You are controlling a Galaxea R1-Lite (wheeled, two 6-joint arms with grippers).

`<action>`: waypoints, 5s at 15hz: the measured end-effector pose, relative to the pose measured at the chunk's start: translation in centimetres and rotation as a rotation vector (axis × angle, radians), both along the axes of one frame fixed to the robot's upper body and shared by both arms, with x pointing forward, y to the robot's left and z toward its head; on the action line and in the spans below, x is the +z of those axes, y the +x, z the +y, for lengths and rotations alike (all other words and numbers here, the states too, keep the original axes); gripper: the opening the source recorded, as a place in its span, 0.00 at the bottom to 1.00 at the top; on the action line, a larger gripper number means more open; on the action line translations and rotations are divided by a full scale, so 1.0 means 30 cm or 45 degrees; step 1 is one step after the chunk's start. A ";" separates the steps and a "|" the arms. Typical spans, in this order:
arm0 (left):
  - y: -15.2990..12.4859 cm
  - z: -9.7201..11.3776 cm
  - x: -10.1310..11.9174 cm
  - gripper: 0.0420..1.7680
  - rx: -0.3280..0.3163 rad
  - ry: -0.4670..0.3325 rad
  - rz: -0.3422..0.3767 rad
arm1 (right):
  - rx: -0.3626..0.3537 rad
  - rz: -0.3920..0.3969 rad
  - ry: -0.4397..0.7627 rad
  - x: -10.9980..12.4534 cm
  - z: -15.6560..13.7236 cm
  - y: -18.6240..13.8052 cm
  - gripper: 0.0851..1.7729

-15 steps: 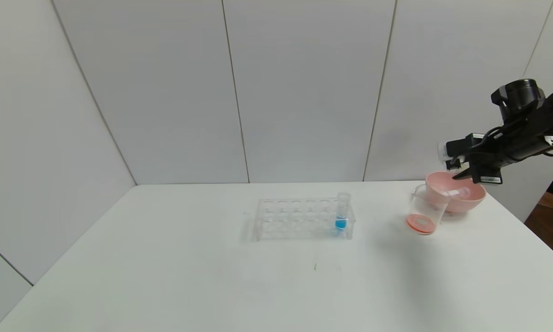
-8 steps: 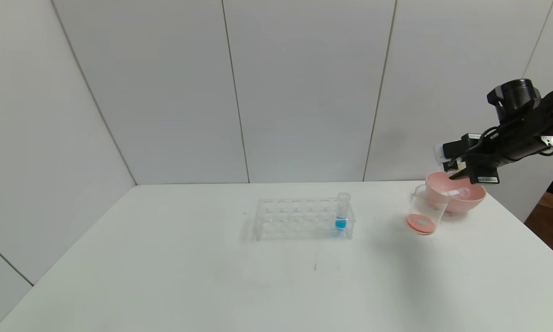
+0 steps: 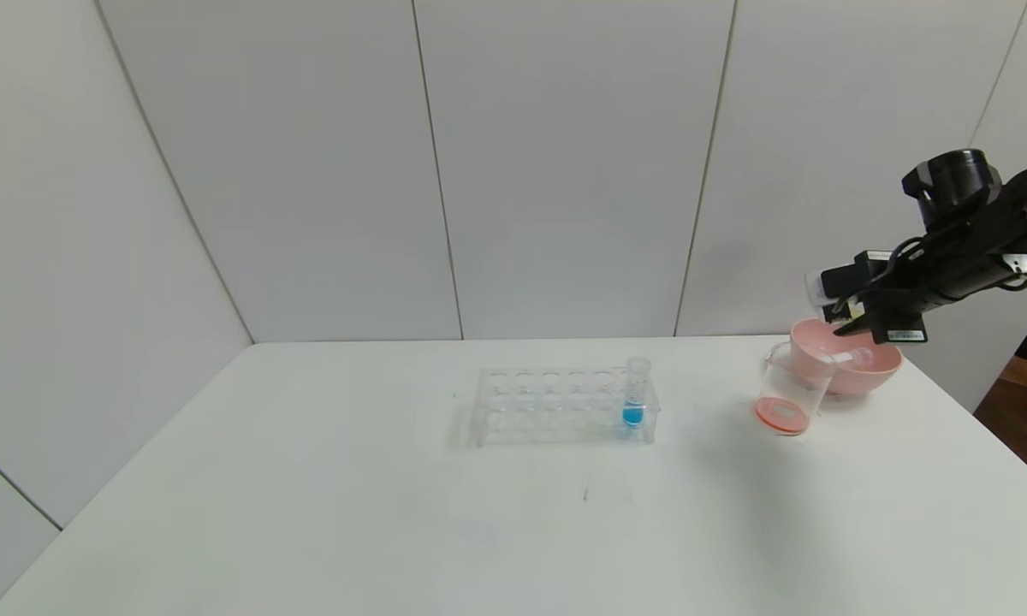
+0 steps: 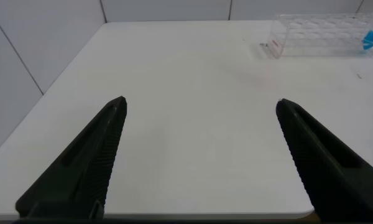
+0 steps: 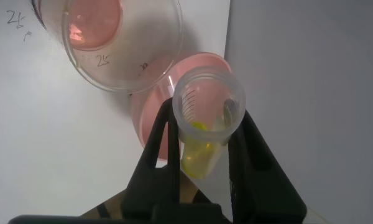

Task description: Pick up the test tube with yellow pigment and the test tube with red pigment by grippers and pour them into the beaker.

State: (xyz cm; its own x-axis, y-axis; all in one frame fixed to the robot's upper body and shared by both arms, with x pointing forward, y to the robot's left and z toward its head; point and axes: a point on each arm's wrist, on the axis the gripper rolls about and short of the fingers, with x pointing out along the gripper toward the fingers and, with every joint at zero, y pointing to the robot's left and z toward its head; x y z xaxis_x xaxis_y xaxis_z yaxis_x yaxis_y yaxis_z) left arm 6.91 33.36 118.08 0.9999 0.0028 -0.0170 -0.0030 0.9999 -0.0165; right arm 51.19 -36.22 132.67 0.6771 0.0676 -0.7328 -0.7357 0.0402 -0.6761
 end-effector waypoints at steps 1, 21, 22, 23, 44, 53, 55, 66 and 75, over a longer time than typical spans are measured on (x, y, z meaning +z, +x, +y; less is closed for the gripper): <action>0.000 0.000 0.000 0.97 0.000 0.001 0.000 | 0.000 0.011 0.000 -0.002 0.001 -0.002 0.25; 0.000 0.000 0.000 0.97 0.000 0.000 -0.001 | -0.050 0.174 -0.057 -0.028 0.007 -0.035 0.25; 0.000 0.000 0.000 0.97 0.000 0.000 0.000 | -0.051 0.186 -0.055 -0.031 0.009 -0.037 0.25; 0.000 0.000 0.000 0.97 0.000 0.000 0.000 | -0.053 0.195 -0.053 -0.032 0.009 -0.039 0.25; 0.000 0.000 0.000 0.97 0.000 0.000 0.000 | -0.156 0.204 -0.179 -0.023 0.026 -0.047 0.25; 0.000 0.000 0.000 0.97 0.000 0.000 0.000 | -0.194 0.163 -0.275 -0.010 0.062 -0.043 0.25; 0.000 0.000 0.000 0.97 0.000 0.000 0.000 | -0.196 0.161 -0.285 -0.008 0.067 -0.044 0.25; 0.000 0.000 0.000 0.97 0.000 0.000 0.000 | -0.257 0.153 -0.405 -0.003 0.105 -0.048 0.25; 0.000 0.000 0.000 0.97 0.000 0.000 0.000 | -0.306 0.144 -0.456 -0.010 0.149 -0.046 0.25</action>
State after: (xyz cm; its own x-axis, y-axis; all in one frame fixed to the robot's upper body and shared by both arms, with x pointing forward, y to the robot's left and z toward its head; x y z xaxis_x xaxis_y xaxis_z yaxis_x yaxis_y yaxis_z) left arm 6.91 33.36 118.08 0.9999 0.0028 -0.0170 -0.0030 0.9999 -0.0165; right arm 49.81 -31.75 132.38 0.5569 -0.3534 -0.7516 -0.8042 -0.0033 -0.5943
